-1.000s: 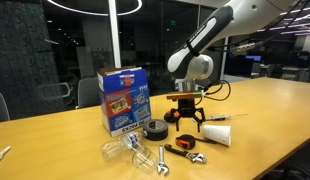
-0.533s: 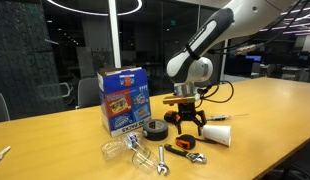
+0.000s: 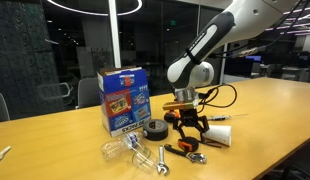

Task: Put the measuring tape that is near the white cup in the box

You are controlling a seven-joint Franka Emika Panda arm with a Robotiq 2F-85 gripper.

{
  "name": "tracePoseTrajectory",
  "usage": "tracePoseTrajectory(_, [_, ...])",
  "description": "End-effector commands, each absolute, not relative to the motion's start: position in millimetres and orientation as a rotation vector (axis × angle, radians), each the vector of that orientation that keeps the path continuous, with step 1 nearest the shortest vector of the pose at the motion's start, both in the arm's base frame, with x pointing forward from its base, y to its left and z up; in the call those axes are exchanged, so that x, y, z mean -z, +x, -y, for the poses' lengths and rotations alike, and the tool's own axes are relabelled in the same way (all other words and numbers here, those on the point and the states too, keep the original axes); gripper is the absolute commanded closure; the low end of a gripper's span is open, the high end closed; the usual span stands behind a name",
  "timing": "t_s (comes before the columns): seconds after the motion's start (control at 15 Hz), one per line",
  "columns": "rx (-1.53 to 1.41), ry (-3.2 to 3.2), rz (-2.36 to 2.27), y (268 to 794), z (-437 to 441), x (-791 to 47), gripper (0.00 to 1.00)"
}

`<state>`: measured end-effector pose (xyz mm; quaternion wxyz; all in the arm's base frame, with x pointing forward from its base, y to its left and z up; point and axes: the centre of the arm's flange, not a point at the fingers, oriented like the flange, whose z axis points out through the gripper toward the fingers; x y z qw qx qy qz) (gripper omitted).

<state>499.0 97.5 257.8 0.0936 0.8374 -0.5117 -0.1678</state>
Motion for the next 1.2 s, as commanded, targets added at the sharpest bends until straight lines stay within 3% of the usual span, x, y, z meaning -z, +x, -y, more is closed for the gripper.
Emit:
tracePoseTrajectory(0.0, [0.461,2.451,1.573,491,-100,-252,0.0])
tracePoseTrajectory(0.53, [0.414,2.397,1.677,478,-100,-242,0.0])
tracePoseTrajectory(0.6, [0.399,2.388,1.679,478,-101,-241,0.25])
tracePoseTrajectory(0.67, [0.398,2.381,1.678,478,-101,-241,0.26])
tracePoseTrajectory(0.8, [0.379,2.399,1.671,480,-103,-243,0.41])
tracePoseTrajectory(1.13, [0.342,2.424,1.628,484,-100,-256,0.44])
